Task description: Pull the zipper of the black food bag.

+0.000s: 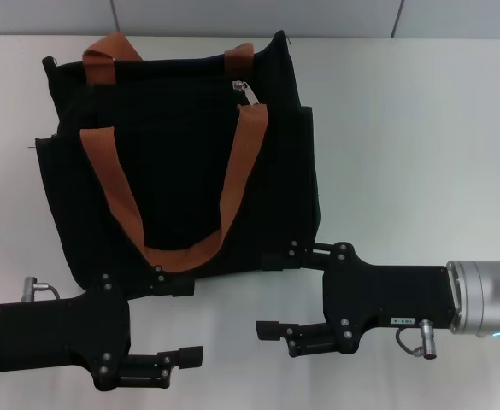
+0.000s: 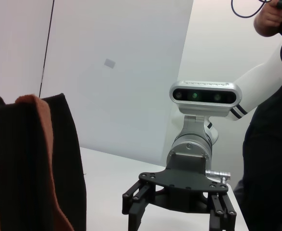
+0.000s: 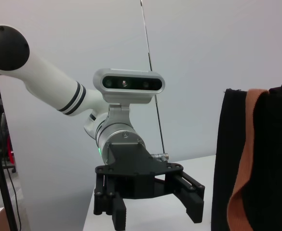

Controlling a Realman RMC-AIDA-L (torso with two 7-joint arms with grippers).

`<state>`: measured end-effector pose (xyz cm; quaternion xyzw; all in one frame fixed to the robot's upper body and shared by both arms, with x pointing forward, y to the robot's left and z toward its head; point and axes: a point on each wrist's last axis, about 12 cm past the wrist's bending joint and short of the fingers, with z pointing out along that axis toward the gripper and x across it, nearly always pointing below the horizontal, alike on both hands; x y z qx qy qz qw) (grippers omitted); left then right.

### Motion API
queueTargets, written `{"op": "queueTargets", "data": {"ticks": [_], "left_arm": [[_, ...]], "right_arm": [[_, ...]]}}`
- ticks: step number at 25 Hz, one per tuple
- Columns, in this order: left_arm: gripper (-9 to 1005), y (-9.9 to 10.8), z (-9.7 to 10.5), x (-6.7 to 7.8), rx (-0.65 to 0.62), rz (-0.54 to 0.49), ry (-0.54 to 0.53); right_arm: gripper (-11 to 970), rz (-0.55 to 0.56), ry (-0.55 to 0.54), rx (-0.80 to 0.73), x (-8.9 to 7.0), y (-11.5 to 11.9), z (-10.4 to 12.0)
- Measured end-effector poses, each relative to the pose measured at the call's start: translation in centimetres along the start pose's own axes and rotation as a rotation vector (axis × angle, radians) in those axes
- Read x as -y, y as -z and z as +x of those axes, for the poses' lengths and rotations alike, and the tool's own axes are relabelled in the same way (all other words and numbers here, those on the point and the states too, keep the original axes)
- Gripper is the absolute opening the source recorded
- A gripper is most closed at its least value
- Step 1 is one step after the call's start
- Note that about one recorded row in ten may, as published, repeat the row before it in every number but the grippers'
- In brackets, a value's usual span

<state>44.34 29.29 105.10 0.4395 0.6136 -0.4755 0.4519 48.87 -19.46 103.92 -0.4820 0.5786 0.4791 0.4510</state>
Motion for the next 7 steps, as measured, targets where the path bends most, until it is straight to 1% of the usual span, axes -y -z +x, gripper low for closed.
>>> {"op": "queueTargets", "data": {"ticks": [7], "left_arm": [[802, -0.03, 0.00, 0.01, 0.001, 0.000, -0.001]], "right_arm": [[806, 0.014, -0.006, -0.003, 0.09, -0.02, 0.13]]}}
